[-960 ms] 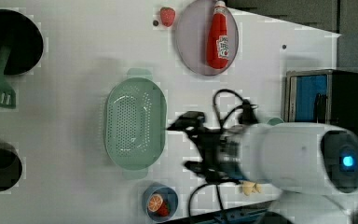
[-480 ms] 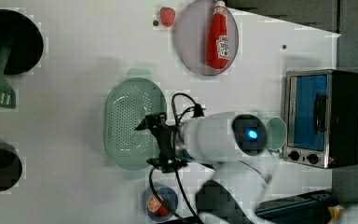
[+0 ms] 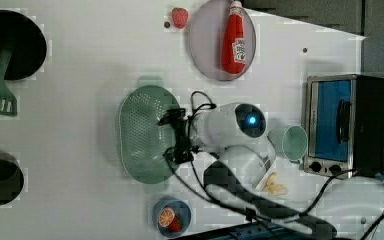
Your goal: Drag strainer left to right.
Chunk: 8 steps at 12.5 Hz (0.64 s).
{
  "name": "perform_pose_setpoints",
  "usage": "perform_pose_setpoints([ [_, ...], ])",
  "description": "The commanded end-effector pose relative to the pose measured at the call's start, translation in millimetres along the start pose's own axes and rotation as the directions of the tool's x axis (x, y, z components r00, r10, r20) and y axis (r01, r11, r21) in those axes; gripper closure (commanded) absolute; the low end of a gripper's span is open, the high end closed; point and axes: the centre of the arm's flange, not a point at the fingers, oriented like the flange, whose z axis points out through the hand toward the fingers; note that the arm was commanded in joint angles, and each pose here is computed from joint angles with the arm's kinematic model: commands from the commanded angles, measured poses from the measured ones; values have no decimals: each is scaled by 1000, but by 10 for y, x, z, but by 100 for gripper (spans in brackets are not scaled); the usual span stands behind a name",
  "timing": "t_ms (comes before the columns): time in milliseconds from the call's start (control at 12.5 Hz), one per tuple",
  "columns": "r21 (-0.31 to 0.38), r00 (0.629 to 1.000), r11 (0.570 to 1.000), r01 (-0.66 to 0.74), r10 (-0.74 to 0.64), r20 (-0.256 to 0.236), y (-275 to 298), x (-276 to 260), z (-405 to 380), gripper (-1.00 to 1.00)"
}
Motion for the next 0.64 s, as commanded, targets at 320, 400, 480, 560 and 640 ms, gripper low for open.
perform_pose_setpoints([
  [320,53,998,997,-59,59,8,52,-121,-179,-100],
  [400,64,998,996,-65,64,16,46,-90,-158,-100],
  [480,81,997,994,-70,68,28,29,-68,-159,-100],
  [560,89,997,993,-74,71,31,16,-42,-158,-100],
  [640,89,996,993,-82,80,27,0,8,-147,-100],
])
